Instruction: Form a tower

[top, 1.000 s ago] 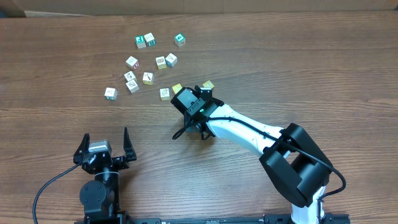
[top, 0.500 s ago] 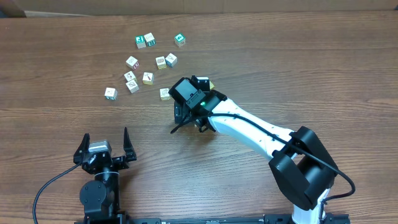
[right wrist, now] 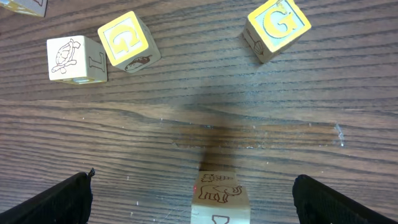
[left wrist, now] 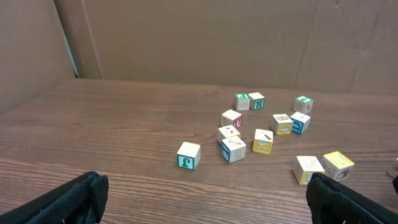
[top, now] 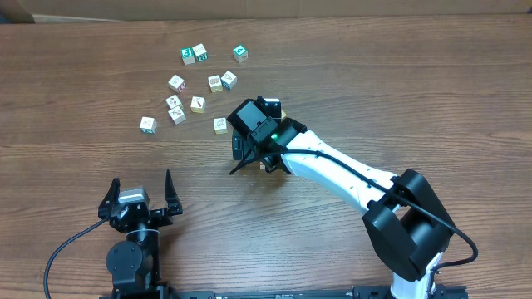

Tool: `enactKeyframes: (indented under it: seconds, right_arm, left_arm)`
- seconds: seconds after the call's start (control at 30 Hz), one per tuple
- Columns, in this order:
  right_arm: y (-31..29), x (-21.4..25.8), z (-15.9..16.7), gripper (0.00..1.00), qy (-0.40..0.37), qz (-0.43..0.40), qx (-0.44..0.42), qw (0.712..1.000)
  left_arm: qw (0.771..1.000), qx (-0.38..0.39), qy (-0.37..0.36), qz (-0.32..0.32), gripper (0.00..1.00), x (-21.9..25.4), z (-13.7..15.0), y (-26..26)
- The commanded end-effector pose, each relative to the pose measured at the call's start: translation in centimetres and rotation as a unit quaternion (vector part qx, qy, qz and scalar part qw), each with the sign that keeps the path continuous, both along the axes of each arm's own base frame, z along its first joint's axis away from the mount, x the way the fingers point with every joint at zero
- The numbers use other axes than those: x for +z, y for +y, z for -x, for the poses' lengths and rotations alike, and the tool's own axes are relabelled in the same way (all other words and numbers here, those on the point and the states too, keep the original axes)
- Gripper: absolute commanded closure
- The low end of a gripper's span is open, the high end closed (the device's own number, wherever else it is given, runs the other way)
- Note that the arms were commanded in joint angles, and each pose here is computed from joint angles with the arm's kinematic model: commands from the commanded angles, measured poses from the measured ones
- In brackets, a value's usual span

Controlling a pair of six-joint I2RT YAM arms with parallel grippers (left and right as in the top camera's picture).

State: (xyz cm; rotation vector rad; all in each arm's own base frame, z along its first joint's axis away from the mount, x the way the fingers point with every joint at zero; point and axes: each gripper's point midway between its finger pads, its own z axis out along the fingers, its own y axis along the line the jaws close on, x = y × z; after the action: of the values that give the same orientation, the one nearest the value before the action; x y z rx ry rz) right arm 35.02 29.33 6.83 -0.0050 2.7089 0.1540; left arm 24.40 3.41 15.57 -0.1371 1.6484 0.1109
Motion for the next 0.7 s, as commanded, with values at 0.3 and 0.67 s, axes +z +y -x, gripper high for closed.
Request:
enactKeyframes:
  seconds: [0.3,0.67]
  right_arm:
    - [0.0,2.6,-0.2,0.04,-0.014,-0.012,0.005,1.000]
    - [0.0,1.7,0.8,0.09,0.014,-0.011,0.013,1.000]
  left_arm:
    - [1.000,-0.002,-0.003,-0.011,0.01,0.1,0.0,-0.1]
    - [1.000,-0.002,-0.003,-0.011,0.00,0.1,0.0,-0.1]
